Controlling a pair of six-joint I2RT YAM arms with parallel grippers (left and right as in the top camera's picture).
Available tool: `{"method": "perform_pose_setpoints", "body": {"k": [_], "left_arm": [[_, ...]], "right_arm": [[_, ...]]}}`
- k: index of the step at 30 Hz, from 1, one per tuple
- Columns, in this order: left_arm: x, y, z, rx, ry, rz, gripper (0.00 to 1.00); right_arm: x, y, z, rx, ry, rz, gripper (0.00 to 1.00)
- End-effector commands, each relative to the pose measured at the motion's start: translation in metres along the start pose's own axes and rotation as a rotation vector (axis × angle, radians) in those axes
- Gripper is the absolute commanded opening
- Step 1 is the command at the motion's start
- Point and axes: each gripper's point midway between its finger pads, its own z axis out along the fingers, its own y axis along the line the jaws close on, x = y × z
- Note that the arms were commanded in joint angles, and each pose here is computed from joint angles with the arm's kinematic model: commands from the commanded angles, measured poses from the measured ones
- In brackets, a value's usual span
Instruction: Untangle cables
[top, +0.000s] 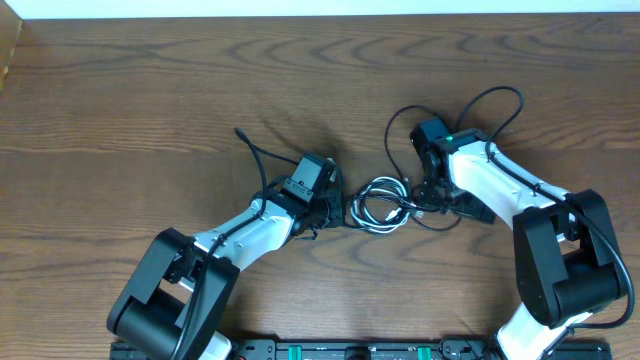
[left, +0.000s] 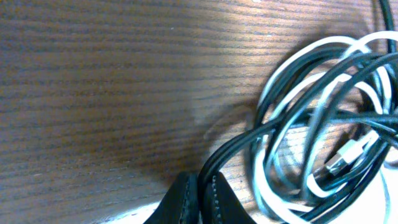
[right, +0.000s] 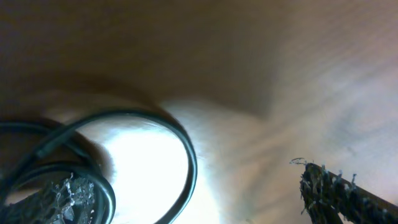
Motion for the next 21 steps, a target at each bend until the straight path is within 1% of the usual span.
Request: {"method": "perform_pose_setpoints", "body": {"k": [1, 6, 9, 21], "left_arm": [[0.006, 0.038, 0.005, -0.138, -0.001, -0.032, 0.08], [0.006, 0.038, 0.005, -0.138, -0.001, -0.032, 0.08], [0.006, 0.038, 0.005, -0.138, -0.001, -0.032, 0.08], [0.006, 0.038, 0.005, -0.138, -0.001, -0.032, 0.08]], "right_arm": [[-0.026, -0.055, 0.0, 0.251, -0.159, 0.145, 0.99], [-0.026, -0.058, 0.0, 0.263, -0.161, 0.141, 0.99], [-0.022, -0.046, 0.003, 0.204, -0.128, 0.148, 0.99], [-0.016, 0.004, 0.008, -0.043, -0.036, 0.046, 0.99]]}}
